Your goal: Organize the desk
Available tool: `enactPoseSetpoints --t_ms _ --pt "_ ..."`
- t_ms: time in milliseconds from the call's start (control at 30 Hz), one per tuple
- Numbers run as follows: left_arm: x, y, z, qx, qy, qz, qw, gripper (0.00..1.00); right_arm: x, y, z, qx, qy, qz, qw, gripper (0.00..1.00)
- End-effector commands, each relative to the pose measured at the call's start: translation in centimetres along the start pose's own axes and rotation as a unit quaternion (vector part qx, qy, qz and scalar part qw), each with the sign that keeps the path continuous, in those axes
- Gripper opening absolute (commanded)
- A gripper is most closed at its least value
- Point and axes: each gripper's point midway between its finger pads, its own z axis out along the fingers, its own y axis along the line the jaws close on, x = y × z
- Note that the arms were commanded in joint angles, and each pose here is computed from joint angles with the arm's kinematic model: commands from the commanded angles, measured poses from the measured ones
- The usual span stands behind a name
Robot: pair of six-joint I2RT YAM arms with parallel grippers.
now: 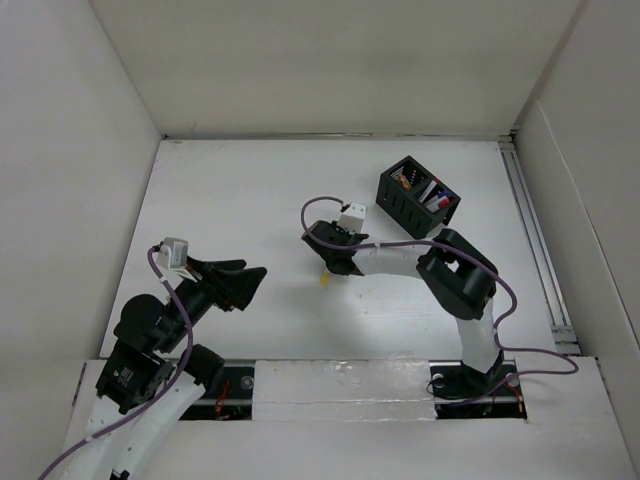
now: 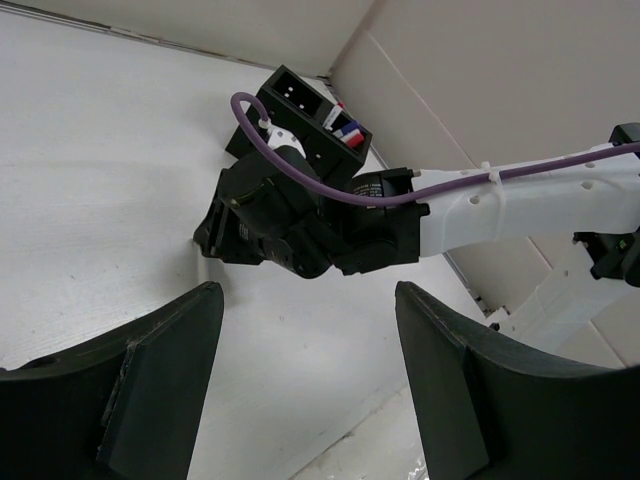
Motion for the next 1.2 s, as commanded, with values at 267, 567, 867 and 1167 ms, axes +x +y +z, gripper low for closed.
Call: enactPoseSetpoints --t_ms 267,567,867,1167 --pt "-0.8 -0.7 0.1 0.017 -0.018 0.009 1.000 0.66 1.9 -0.9 -1.0 0.021 0.038 -0.082 0.996 0.40" --pt "-1.0 -0.8 -0.1 0.020 -0.024 0.011 0.999 0.66 3.5 -0.2 -0.5 0.011 0.056 -0.096 0.994 0.10" --pt "-0.9 -0.7 0.0 0.020 -0.019 0.010 1.000 0.66 -1.4 -0.5 -2.9 -0.014 -0.010 -0.005 1.000 0.00" --pt "-0.9 -0.8 -0.2 0.020 -0.023 0.011 0.999 0.66 -7.0 -2.9 -6.1 -0.018 -0.087 0.057 0.994 0.00"
